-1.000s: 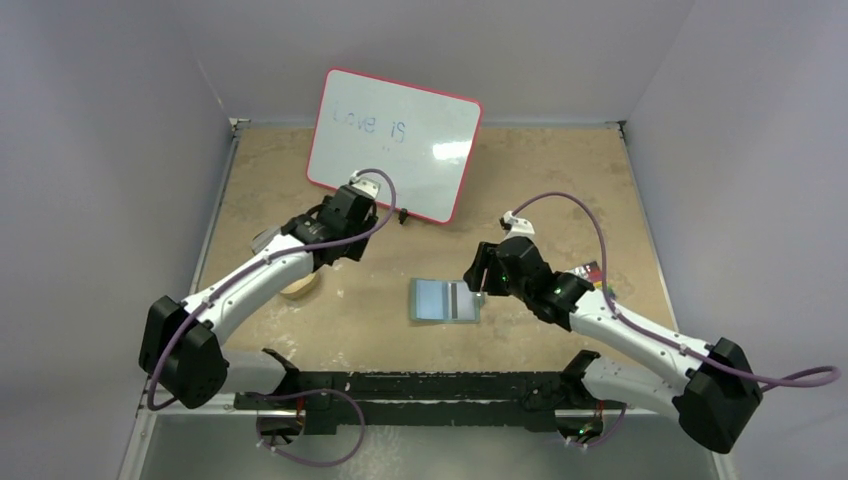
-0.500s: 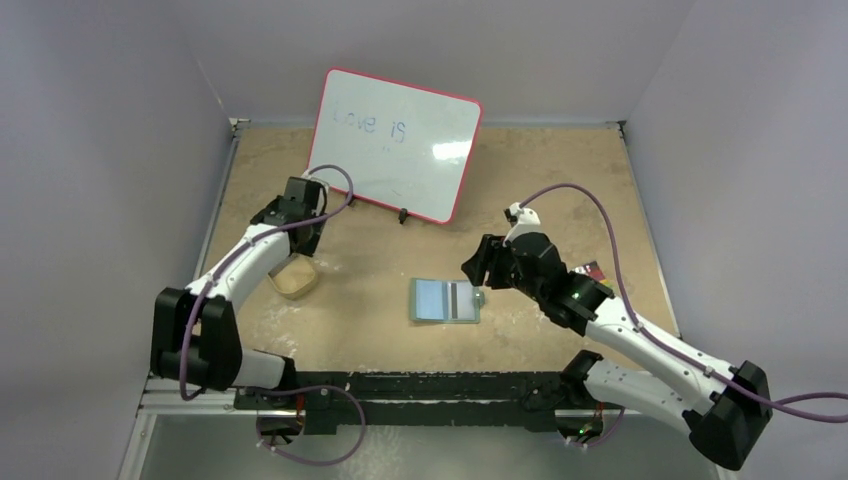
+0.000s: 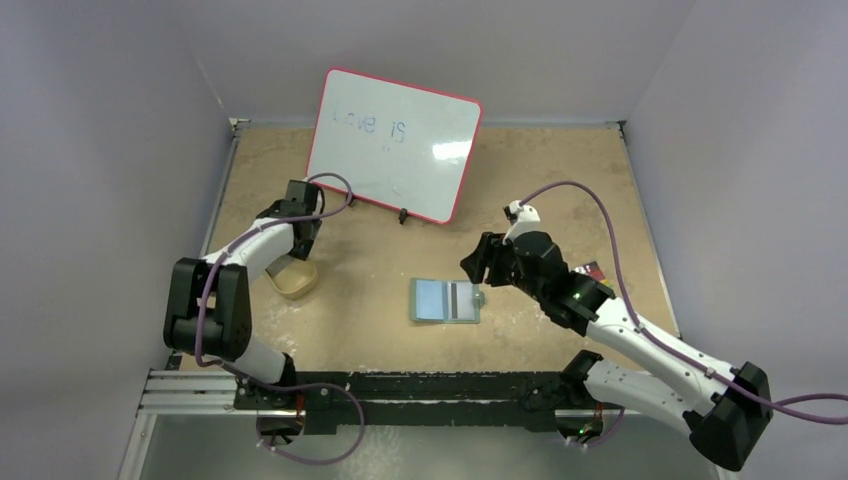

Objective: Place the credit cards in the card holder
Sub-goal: Pick up the credit card from the storage box.

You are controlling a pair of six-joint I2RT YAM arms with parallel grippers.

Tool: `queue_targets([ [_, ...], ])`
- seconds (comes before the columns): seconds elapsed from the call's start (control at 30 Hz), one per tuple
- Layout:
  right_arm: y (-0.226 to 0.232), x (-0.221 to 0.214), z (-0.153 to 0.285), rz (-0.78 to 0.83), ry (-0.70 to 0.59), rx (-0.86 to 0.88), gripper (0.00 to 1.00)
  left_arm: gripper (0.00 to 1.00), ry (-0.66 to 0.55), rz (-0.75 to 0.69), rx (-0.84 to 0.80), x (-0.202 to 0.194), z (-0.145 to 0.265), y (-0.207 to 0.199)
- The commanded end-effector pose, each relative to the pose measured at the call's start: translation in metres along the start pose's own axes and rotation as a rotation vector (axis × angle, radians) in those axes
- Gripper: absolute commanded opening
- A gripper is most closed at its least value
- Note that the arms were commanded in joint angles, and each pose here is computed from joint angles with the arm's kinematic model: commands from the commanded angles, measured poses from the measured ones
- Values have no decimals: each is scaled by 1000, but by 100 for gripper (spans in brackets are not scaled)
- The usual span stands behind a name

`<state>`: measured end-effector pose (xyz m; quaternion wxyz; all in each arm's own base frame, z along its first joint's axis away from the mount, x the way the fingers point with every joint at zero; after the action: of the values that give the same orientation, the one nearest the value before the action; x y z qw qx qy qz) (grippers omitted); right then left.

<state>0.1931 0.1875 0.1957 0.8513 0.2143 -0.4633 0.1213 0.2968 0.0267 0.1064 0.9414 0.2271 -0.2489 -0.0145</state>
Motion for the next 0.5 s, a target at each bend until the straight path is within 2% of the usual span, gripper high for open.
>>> queue_targets([
  [0.0,7,21,9,6,-80,34,60,62,-32,-8,95,8,-2,13],
  [0.13,4,26,18,-10,-123,27,60,59,-44,-26,141,13,-7,17],
  [0.23,3,28,24,-30,-151,28,60,50,-40,-36,134,15,-9,16],
  [0.47,1,25,26,-38,-159,30,60,37,-36,-46,89,22,-7,11],
])
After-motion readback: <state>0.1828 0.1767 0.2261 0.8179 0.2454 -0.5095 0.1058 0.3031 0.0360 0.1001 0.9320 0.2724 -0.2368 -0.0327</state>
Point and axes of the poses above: each gripper's point midway between its finger pads, its own z axis back along the fingers, its own y axis along the line the jaws close on, x = y × z, the point moved 5 cm from there along z, back along the fingers, and after that the axes turned 13 degrees about z, right-handed, at the moved point
